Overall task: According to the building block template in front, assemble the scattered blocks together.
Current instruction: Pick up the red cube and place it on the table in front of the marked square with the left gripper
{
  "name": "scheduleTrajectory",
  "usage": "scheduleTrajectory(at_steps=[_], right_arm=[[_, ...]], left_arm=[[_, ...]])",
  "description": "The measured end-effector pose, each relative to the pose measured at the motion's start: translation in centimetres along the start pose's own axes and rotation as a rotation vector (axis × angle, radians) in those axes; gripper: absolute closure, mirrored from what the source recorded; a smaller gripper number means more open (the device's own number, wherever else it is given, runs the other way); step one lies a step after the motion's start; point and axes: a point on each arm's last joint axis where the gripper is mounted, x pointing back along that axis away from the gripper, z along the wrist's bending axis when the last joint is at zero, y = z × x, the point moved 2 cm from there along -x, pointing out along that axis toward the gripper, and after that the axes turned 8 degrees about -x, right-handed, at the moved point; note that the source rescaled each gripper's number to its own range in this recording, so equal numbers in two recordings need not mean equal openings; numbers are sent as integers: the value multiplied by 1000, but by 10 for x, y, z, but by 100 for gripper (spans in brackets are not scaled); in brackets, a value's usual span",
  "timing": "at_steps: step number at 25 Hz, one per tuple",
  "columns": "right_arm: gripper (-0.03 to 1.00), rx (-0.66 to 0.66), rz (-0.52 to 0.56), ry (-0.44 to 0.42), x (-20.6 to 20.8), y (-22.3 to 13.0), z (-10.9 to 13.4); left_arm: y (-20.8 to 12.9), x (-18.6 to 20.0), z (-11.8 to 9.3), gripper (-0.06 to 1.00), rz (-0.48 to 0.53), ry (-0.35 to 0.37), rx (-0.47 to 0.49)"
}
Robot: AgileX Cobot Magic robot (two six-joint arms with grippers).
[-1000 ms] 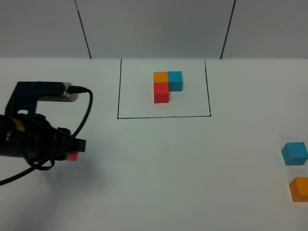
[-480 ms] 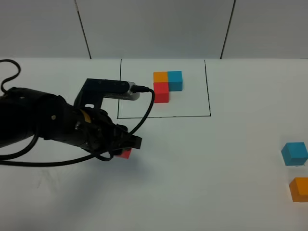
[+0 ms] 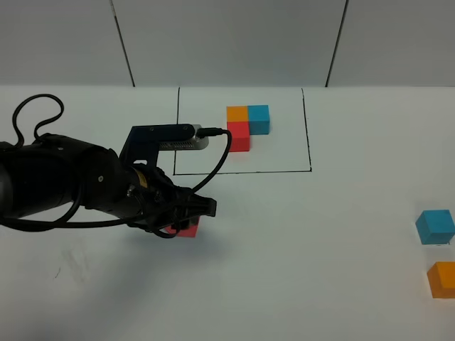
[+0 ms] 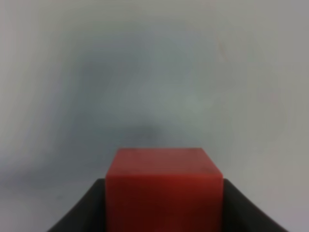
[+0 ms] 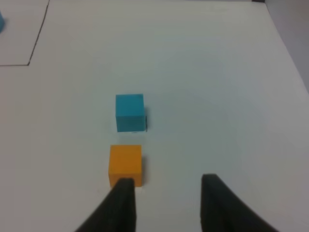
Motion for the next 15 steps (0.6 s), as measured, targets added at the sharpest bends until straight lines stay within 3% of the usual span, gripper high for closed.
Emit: scheduleTrajectory(at_steps=[15], right_arm=[[59, 0, 0, 0, 0, 0, 0]], left_arm=[[-9, -10, 10, 45, 85, 30, 54]])
